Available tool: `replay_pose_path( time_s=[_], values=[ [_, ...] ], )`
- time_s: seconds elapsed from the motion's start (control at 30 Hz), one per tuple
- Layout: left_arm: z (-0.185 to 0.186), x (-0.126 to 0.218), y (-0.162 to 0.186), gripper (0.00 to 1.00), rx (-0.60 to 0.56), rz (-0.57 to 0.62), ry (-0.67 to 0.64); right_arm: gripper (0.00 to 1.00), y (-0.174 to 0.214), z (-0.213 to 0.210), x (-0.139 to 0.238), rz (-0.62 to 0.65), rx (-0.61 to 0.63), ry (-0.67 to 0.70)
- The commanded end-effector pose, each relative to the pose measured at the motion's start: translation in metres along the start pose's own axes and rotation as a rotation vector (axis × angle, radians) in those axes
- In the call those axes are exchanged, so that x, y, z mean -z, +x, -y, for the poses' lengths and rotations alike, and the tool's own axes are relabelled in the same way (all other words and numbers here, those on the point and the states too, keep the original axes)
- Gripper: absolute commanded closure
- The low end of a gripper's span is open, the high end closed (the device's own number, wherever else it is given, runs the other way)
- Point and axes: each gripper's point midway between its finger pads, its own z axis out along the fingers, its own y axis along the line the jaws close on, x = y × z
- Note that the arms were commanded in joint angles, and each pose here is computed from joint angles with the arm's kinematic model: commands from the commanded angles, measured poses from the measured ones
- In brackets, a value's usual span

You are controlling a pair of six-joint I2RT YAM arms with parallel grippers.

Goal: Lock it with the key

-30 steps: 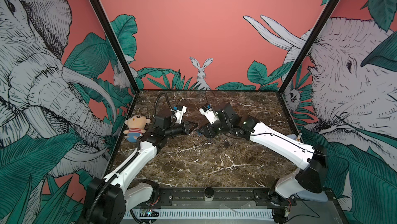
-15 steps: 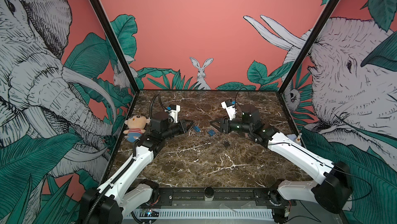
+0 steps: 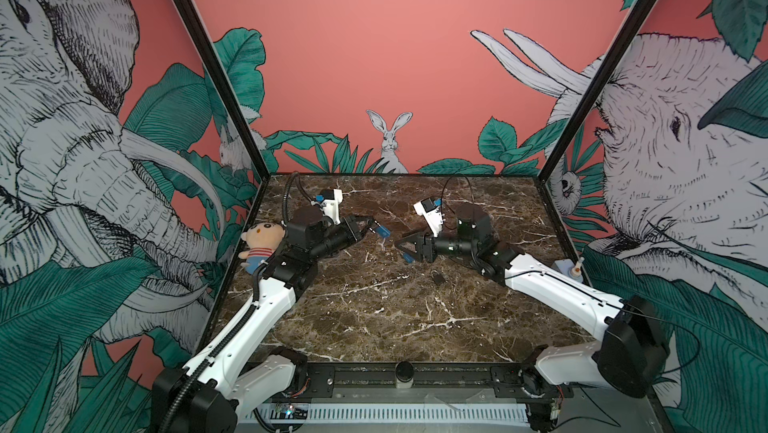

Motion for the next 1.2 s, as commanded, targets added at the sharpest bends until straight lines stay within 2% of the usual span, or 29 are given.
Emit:
replay_pose_path(
  time_s=[0.0, 0.43, 0.5, 0.63, 1.17],
  values=[
    [0.036, 0.003, -0.017, 1.0, -0.007, 0.051, 0.097, 0.46, -0.021, -0.01, -0.002, 0.059, 0.132, 0.0],
    [0.056, -0.002, -0.014, 1.0, 0.005, 0.038, 0.147, 0.45, -0.041, 0.0, -0.009, 0.087, 0.2, 0.062],
    [0.059, -0.001, -0.015, 1.0, 0.004, 0.038, 0.157, 0.47, -0.042, 0.0, -0.011, 0.086, 0.202, 0.061],
    [0.062, 0.0, -0.017, 1.0, 0.001, 0.042, 0.161, 0.6, -0.042, 0.0, -0.013, 0.08, 0.198, 0.054],
    [0.061, -0.004, -0.013, 1.0, 0.023, 0.032, 0.171, 0.6, -0.052, -0.002, -0.009, 0.114, 0.215, 0.061]
  ],
)
